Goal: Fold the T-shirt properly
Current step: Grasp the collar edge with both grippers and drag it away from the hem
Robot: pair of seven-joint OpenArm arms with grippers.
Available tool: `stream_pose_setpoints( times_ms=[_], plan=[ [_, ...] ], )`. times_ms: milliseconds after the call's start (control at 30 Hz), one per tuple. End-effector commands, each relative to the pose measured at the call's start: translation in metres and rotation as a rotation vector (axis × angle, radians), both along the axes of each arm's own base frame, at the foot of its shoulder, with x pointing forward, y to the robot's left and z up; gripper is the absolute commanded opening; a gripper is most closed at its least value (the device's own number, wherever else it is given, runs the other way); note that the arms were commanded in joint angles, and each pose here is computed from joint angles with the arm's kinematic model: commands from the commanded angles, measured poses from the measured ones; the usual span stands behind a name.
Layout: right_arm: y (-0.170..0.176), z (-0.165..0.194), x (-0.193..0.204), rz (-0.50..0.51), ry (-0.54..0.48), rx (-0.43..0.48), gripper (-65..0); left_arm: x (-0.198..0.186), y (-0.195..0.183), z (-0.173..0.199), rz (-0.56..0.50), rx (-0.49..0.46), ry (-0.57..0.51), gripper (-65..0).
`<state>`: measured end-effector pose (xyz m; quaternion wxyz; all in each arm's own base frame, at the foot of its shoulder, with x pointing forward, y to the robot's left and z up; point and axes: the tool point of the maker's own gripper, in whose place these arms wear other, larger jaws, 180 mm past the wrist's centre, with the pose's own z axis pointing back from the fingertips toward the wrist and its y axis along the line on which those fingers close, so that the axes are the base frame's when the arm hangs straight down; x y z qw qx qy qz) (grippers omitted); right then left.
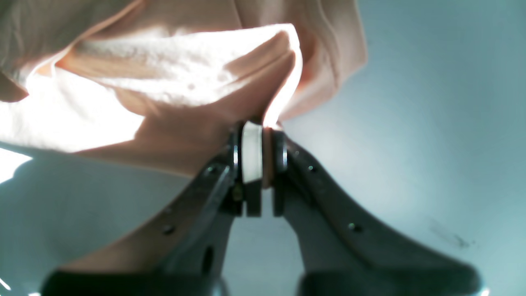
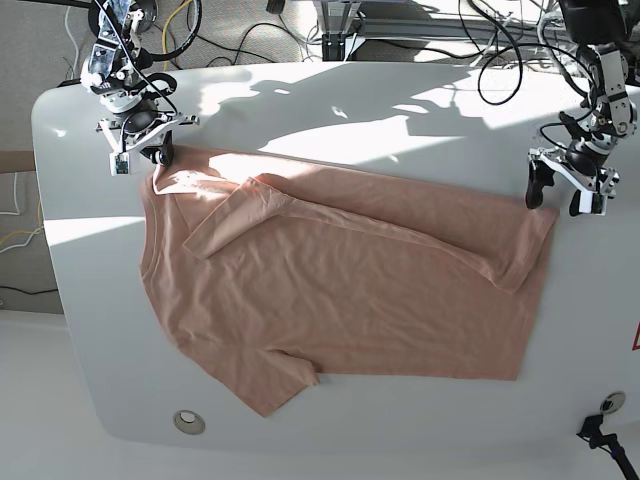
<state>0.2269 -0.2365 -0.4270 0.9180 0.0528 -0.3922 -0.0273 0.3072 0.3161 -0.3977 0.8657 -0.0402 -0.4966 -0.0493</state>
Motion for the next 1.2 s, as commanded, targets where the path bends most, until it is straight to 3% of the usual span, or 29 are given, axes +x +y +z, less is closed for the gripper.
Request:
stream_pose_setpoints(
  times_ms=[0, 233, 300, 467, 600, 633, 867, 1167],
  plan=[
    [-0.005, -0.004, -0.006, 0.005, 0.042, -0.025, -65.0, 0.011, 0.014, 0.015, 0.020, 0.005, -0.049, -13.1],
    [-0.004, -0.004, -0.006, 0.006, 0.042, -0.024, -65.0, 0.034, 0.005, 0.001, 0.014, -0.034, -0.021, -13.2],
    [-0.004, -0.004, -0.006, 0.006, 0.042, -0.024, -65.0, 0.034, 0.001, -0.008, 0.006, -0.044, 0.004, -17.3],
    [-0.004, -0.004, -0.006, 0.006, 0.042, -0.024, -65.0, 0.038, -0.003, -0.012, -0.002, -0.049, 0.014, -39.3],
    [-0.004, -0.003, -0.004, 0.005, 0.038, -0.024, -65.0, 0.037, -0.003, -0.012, -0.002, -0.049, 0.015, -62.8],
    [-0.004, -0.002, -0.002, 0.004, 0.033, -0.022, -65.0, 0.037, -0.003, -0.012, -0.002, -0.049, 0.015, -65.0],
    [-0.004, -0.001, 0.000, 0.004, 0.028, -0.022, -65.0, 0.031, -0.003, -0.016, -0.002, -0.048, 0.025, -65.0],
    [0.002, -0.011, -0.024, -0.006, 0.072, -0.012, -65.0, -0.031, -0.015, -0.044, -0.045, -0.027, 0.127, -65.0]
  ],
)
